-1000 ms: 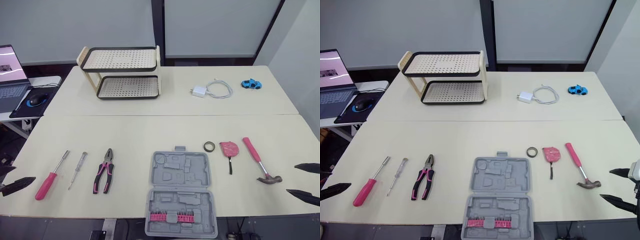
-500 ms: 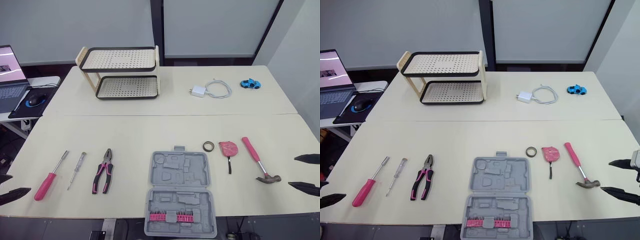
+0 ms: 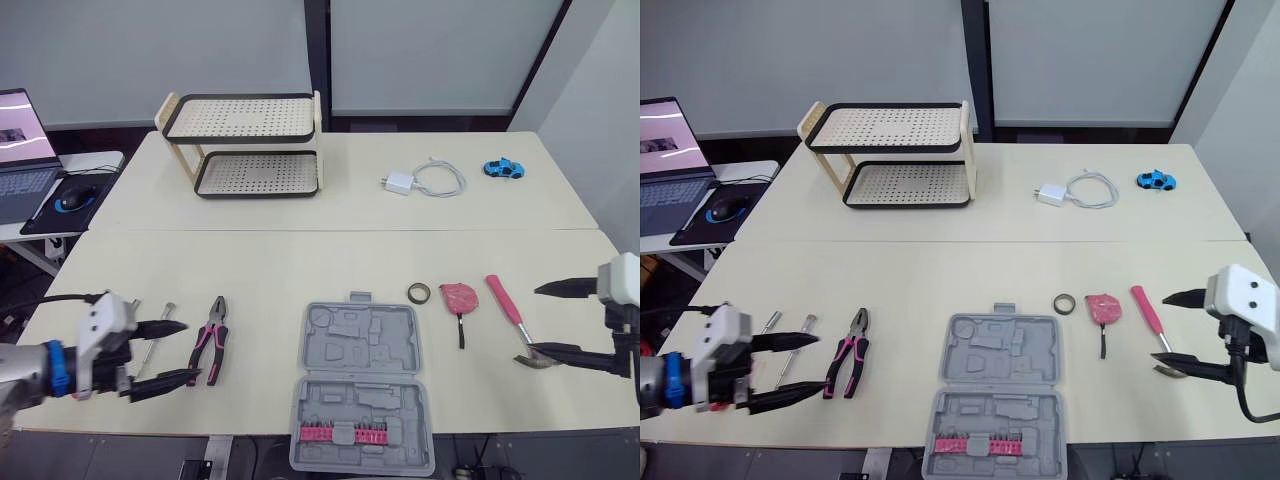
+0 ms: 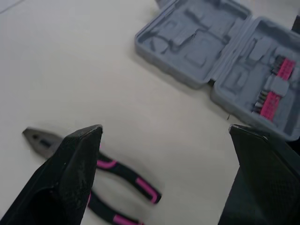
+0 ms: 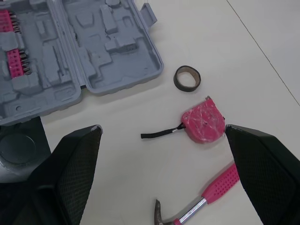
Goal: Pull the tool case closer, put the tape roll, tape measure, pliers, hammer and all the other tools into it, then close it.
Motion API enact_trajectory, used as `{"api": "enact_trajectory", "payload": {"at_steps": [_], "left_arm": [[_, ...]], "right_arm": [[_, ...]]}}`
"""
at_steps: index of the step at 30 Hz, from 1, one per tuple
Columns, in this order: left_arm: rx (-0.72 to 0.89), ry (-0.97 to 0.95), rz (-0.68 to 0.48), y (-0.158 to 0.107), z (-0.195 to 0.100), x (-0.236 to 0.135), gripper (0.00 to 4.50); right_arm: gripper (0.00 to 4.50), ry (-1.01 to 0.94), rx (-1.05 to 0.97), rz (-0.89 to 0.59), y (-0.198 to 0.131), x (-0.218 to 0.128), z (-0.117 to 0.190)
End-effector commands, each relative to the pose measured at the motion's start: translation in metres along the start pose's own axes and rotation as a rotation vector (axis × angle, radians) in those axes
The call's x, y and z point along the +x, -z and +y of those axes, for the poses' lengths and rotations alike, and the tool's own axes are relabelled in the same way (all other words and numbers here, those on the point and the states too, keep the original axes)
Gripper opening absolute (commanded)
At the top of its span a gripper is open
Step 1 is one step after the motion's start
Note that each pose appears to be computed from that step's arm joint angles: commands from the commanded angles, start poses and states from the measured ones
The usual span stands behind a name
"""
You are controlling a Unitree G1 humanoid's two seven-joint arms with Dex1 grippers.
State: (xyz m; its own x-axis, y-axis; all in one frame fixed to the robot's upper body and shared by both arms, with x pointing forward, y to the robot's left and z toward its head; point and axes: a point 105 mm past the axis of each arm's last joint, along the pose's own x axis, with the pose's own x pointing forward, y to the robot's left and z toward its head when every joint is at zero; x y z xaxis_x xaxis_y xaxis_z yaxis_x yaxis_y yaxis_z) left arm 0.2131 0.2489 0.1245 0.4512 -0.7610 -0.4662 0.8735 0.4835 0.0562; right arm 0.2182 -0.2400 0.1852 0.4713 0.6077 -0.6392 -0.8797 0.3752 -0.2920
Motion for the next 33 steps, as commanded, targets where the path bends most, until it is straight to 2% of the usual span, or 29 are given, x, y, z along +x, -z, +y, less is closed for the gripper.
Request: {"api": "enact_trajectory", "payload": {"at_steps": [1, 12, 17, 24, 33], "left_arm": [[0.065, 0.037, -0.064, -0.014, -0.007, 0.015, 4.50], [0.124, 0.132, -0.142, -0.020, -0.016, 0.060, 4.50], [0.145, 0.157, -0.173, -0.025, -0.018, 0.070, 4.50], [0.165, 0.171, -0.204, -0.031, -0.018, 0.079, 4.50], [0.178, 0.199, -0.250, -0.042, -0.023, 0.084, 4.50]], "right_arm": [[4.48, 0.000, -0.037, 0.006, -0.012, 0.014, -0.001], [4.48, -0.057, -0.087, 0.111, -0.019, 0.097, -0.003], [2.84, -0.035, -0.131, 0.164, -0.018, 0.127, -0.017], [2.84, -0.032, -0.234, 0.253, -0.009, 0.157, -0.030], [2.84, -0.080, -0.312, 0.299, -0.002, 0.171, -0.038]]}}
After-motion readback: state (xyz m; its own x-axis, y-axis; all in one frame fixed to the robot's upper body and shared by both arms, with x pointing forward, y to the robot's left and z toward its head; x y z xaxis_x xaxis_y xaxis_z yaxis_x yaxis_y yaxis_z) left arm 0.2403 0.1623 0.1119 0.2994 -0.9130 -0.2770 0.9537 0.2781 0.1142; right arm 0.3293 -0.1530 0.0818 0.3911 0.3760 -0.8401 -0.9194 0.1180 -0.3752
